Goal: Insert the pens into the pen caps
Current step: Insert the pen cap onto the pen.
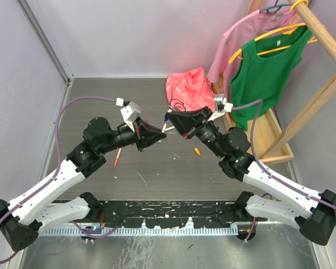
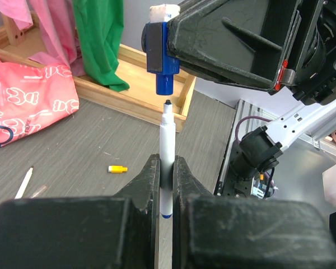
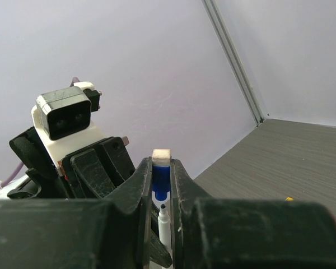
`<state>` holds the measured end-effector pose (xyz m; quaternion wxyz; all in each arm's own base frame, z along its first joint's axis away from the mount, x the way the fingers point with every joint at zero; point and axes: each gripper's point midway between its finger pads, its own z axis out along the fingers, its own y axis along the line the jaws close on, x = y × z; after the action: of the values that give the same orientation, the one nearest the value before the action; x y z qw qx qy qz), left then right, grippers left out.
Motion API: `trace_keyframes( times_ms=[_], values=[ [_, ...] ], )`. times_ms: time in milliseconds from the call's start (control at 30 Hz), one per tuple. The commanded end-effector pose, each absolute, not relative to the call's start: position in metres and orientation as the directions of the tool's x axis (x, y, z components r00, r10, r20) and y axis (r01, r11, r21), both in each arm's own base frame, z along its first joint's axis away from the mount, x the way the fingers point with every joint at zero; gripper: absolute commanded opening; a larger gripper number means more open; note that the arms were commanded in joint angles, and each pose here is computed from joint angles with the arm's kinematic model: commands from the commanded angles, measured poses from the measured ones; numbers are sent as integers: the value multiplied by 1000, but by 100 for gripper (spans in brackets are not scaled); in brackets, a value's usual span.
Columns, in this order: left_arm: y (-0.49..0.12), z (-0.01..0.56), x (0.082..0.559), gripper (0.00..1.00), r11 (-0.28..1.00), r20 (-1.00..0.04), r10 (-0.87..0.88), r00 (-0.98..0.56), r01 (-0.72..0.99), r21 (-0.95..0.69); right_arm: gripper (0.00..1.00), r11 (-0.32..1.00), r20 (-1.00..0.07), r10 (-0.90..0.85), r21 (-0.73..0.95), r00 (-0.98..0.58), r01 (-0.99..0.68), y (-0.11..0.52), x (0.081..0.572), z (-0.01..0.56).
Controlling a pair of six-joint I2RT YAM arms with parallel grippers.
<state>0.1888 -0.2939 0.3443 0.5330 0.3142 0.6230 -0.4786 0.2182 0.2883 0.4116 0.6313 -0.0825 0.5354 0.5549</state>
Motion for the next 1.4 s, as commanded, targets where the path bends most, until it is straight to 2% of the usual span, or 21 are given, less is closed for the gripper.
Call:
trace_keyframes(
  times_ms=[0, 1367],
  values=[
    [-290, 367, 187, 0, 335, -968, -173, -184, 913, -234, 0, 323, -707, 696, 464, -125, -825, 272, 207, 460],
    [-286, 369, 190, 0, 351, -967, -184, -173, 908, -229, 0, 334, -762, 608, 498, -221, -800, 292, 213, 421]
  ],
)
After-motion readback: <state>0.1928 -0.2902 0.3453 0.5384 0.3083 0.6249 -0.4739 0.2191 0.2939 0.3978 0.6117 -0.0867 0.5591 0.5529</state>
